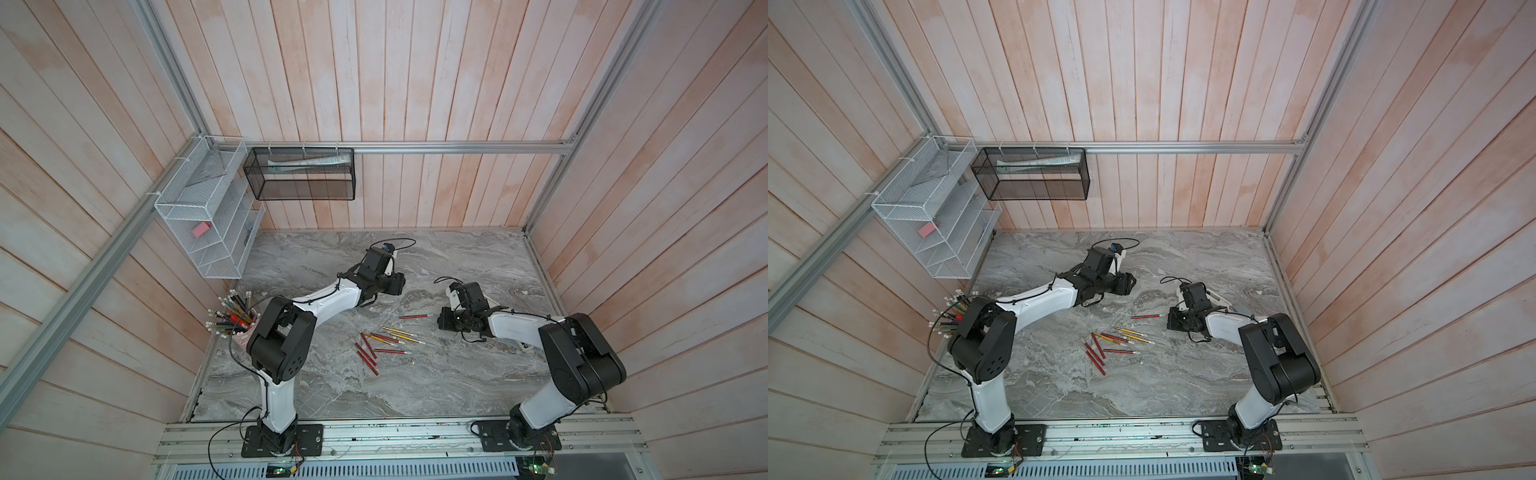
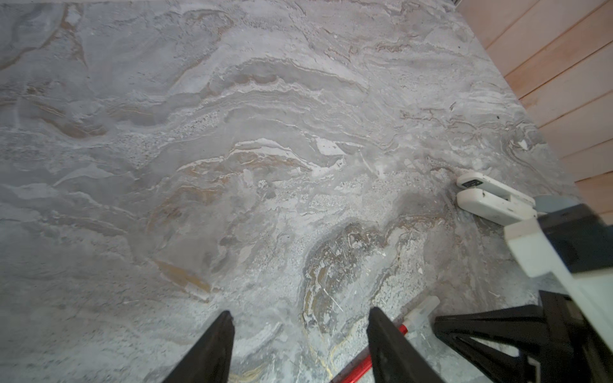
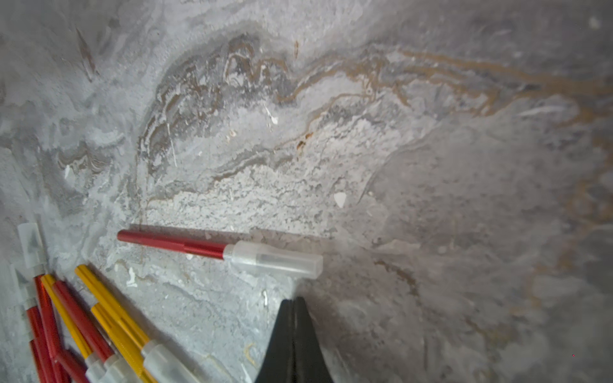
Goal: Remove protective caps from carving knives
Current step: Pick up the carving knife from the center of the board.
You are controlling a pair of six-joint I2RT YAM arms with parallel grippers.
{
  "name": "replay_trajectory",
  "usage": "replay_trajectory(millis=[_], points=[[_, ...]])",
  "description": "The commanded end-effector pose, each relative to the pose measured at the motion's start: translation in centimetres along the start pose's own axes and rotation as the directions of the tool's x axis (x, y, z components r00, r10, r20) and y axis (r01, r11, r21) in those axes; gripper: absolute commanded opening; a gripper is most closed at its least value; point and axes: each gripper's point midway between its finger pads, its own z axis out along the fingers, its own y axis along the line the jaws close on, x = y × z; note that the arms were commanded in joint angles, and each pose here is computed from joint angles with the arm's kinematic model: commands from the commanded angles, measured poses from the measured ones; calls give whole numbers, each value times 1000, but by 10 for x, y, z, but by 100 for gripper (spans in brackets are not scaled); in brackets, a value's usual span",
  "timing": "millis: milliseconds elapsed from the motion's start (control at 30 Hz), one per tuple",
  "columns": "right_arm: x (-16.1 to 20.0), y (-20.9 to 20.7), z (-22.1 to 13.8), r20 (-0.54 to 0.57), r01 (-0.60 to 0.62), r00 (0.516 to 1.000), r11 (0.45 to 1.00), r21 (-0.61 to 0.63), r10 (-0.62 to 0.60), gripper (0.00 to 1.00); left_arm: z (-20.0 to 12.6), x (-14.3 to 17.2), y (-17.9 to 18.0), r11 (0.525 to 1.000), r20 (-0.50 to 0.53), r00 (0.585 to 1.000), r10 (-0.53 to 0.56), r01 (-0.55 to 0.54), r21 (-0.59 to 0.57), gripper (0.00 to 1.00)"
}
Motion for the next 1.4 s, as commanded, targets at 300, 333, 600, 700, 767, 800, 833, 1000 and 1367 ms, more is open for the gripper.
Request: replay_trajectory(millis=[300, 333, 600, 700, 767, 800, 833, 1000, 1367], points=[[-15, -8, 19, -26, -29, 999, 999, -19, 29, 0, 22, 55, -22, 995, -139, 990, 28, -14, 98, 70], [-18, -7, 21, -23, -28, 999, 999, -24, 28, 0, 23, 58, -22, 995, -145, 989, 28, -13, 100, 70], [-41, 6, 35, -17, -12, 1000, 998, -67, 11, 0, 32, 82, -25, 996, -196, 978, 64, -49, 79, 70], [-49, 9, 39, -15, -6, 1000, 997, -80, 5, 0, 37, 86, -23, 996, -207, 975, 76, -65, 55, 70], [-52, 11, 41, -15, -8, 1000, 996, -92, 6, 0, 40, 88, -23, 996, -216, 972, 88, -81, 41, 68], [-54, 13, 43, -16, -7, 1000, 995, -98, 6, 0, 42, 88, -23, 995, -219, 971, 95, -90, 34, 67], [-55, 14, 44, -16, -7, 1000, 995, -104, 5, 0, 44, 88, -24, 995, -218, 970, 103, -100, 26, 66], [-58, 17, 48, -21, -18, 1000, 990, -136, 16, 0, 55, 90, -25, 990, -243, 961, 134, -141, -11, 60], [-58, 18, 45, -22, -63, 998, 976, -207, 60, 0, 74, 91, -29, 968, -269, 940, 208, -238, -84, 40]])
